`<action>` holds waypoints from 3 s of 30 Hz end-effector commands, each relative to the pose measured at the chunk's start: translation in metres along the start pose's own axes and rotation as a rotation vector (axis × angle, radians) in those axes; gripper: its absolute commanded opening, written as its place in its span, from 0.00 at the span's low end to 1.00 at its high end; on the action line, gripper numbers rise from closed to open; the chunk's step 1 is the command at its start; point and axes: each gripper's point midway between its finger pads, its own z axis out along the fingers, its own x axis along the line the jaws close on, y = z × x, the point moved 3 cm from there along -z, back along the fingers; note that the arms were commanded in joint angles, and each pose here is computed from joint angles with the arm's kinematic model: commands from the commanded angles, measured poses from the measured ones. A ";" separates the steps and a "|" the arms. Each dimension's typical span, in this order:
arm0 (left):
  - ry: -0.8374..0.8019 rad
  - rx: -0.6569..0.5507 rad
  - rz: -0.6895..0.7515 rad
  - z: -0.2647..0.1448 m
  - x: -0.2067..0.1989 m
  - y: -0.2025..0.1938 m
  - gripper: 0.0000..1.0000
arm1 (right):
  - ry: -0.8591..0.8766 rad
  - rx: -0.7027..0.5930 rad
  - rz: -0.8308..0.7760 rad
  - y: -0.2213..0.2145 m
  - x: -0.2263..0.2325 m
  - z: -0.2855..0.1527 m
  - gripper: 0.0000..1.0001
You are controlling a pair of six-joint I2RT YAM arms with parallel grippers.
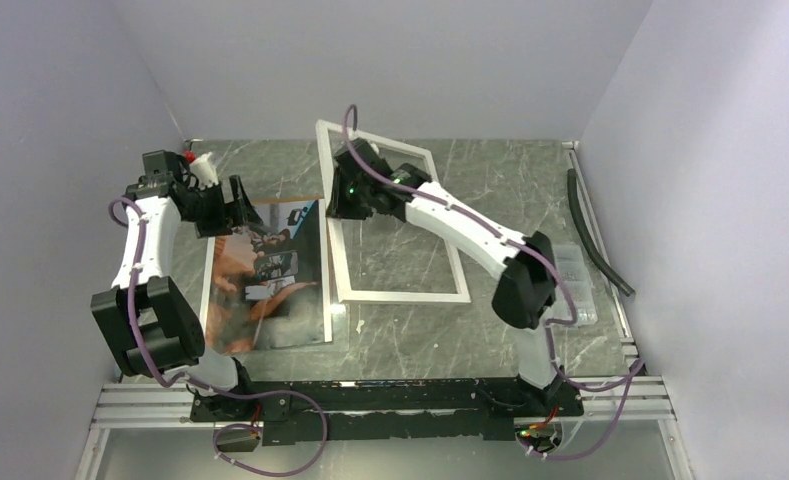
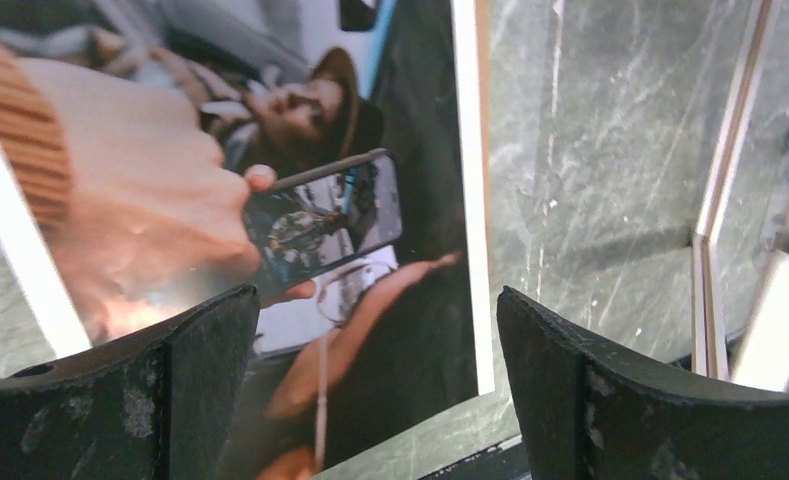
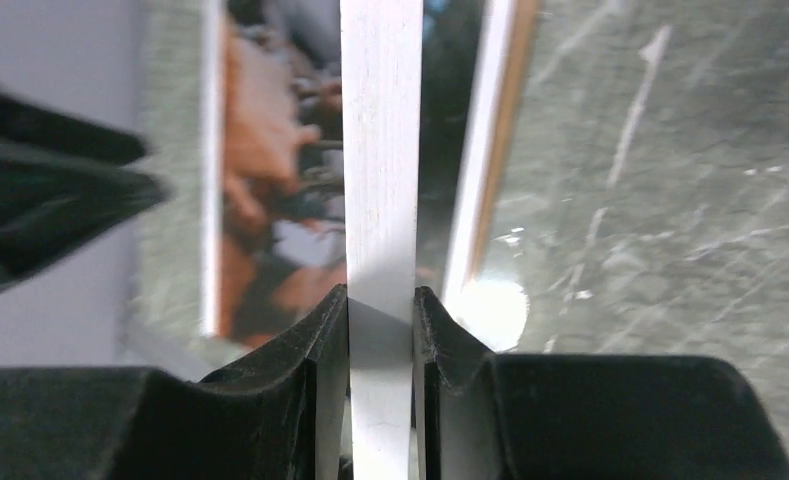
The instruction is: Put the photo into the frame
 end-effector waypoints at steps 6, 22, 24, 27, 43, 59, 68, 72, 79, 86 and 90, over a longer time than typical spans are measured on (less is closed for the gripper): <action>-0.112 -0.052 0.147 -0.017 -0.070 0.001 0.95 | 0.459 -0.053 0.148 0.049 0.067 -0.105 0.04; -0.238 -0.099 0.261 -0.033 -0.155 0.013 0.95 | 0.759 0.010 0.375 0.062 0.069 -0.152 0.04; -0.235 -0.102 0.268 -0.033 -0.158 0.013 0.95 | 0.787 0.008 0.395 0.064 0.071 -0.156 0.04; -0.236 -0.113 0.276 -0.035 -0.164 0.015 0.95 | 0.817 0.002 0.401 0.071 0.078 -0.164 0.04; -0.282 -0.148 0.354 -0.028 -0.211 0.027 0.95 | 0.741 -0.010 0.453 0.065 0.028 -0.159 0.40; -0.322 -0.177 0.490 -0.003 -0.280 0.044 0.94 | 0.565 -0.060 0.317 0.077 -0.020 -0.201 0.81; -0.334 -0.148 0.491 0.024 -0.289 0.046 0.93 | 0.395 -0.029 0.178 0.066 -0.042 -0.215 0.82; -0.339 -0.142 0.494 0.036 -0.296 0.049 0.93 | 0.331 -0.023 0.141 0.065 -0.051 -0.216 0.83; -0.342 -0.140 0.497 0.048 -0.302 0.051 0.93 | 0.265 -0.022 0.104 0.065 -0.059 -0.216 0.85; -0.299 -0.153 0.522 0.050 -0.294 0.052 0.94 | 0.187 -0.015 0.056 0.071 -0.069 -0.210 0.83; -0.316 -0.135 0.511 0.055 -0.304 0.054 0.94 | 0.197 -0.018 0.050 0.073 -0.066 -0.209 0.84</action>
